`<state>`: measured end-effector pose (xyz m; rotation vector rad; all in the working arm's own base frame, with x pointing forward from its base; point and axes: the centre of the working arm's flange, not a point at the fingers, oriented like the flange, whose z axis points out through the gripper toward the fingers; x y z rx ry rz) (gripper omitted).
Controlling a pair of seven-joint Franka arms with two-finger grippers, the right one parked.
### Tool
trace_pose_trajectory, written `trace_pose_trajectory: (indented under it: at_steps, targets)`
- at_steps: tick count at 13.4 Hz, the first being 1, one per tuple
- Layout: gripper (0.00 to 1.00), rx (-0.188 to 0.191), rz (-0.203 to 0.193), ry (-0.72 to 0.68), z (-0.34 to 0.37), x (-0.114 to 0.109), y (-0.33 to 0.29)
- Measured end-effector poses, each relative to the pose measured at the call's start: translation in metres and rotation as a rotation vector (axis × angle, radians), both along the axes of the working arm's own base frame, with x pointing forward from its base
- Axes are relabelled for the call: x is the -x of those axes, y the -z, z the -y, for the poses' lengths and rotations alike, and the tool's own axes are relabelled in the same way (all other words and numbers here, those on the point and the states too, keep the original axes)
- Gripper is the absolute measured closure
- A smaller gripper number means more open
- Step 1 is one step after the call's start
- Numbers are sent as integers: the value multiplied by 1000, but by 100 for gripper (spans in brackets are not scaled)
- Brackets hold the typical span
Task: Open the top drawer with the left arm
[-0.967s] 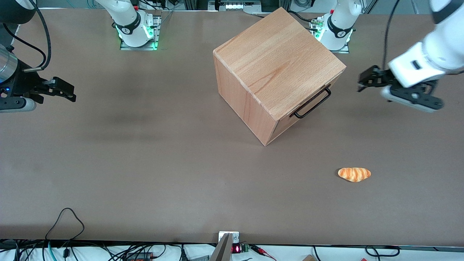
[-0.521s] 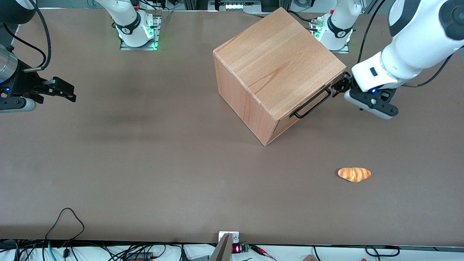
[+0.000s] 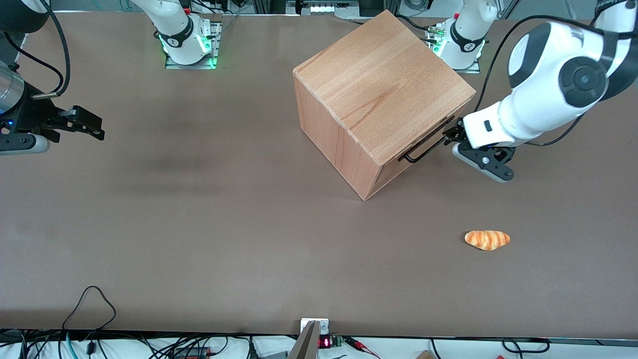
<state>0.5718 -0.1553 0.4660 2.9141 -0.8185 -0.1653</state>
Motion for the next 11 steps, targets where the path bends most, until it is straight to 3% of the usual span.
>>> trace_pose_trajectory:
  at_steps: [6,11]
  targets:
    - [0,9,-34,86,19,3,38]
    - [0,12,-29,102,23,3,39]
